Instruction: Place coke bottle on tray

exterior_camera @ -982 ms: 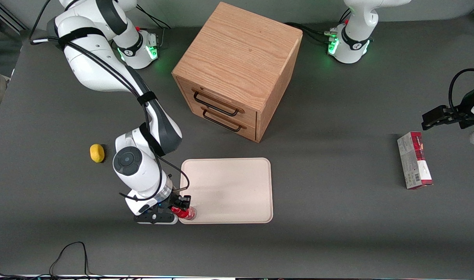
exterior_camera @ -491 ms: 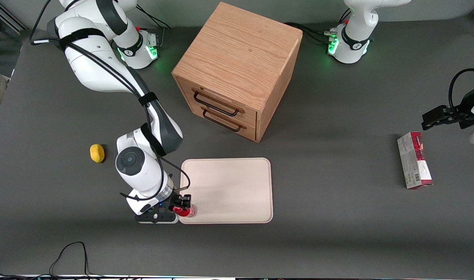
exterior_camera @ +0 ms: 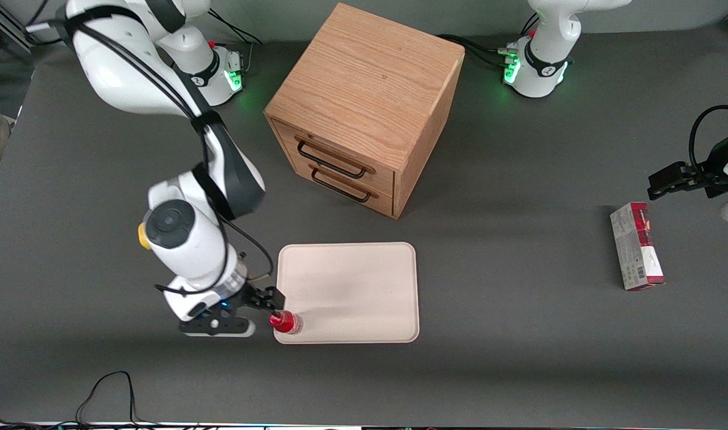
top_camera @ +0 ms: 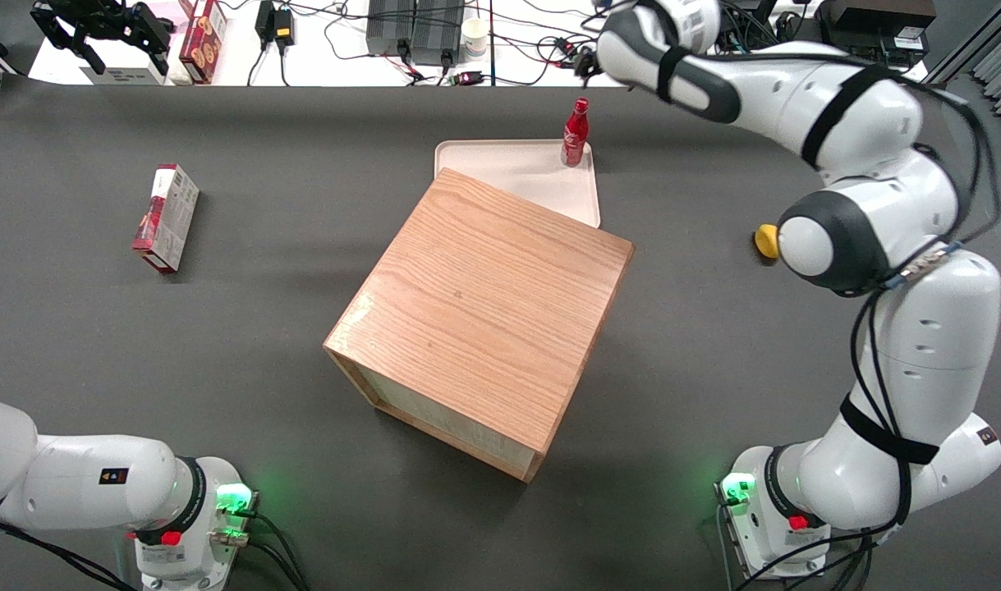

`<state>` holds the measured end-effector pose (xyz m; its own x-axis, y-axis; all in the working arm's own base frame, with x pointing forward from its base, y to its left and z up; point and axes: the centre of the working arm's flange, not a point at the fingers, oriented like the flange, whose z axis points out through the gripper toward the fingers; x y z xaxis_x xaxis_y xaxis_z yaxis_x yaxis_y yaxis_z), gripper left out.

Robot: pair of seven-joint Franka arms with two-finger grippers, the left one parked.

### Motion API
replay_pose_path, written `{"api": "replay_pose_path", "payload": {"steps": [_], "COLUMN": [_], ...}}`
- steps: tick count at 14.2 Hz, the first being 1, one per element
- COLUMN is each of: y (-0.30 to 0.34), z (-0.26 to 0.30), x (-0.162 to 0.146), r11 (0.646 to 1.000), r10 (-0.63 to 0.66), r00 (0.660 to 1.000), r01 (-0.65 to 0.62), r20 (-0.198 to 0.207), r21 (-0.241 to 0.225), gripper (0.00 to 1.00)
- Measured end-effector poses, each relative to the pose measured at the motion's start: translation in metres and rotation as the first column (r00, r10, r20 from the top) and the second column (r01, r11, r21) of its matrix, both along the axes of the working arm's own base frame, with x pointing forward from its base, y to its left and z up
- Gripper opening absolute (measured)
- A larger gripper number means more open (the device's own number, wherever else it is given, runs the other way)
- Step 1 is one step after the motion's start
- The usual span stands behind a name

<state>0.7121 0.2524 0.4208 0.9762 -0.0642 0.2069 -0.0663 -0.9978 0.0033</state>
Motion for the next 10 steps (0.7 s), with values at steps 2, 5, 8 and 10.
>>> {"api": "replay_pose_path", "payload": {"steps": [2, 5, 8, 10], "y": [-0.035, -0.116, -0.192, -0.223], "z": [0.039, 0.086, 0.131, 0.157], "x": [-0.016, -0.055, -0.106, -0.138], "r11": [0.999, 0.999, 0.996, 0.994], "r10": [-0.034, -0.047, -0.075, -0.086], "r00": [0.999, 0.991, 0.976, 0.969], "r01": [0.033, 0.045, 0.081, 0.099], "r20": [-0.034, -0.127, -0.203, -0.231], "r21": [-0.019, -0.020, 0.022, 0.043], "gripper": [1.00, 1.00, 1.00, 1.00]}}
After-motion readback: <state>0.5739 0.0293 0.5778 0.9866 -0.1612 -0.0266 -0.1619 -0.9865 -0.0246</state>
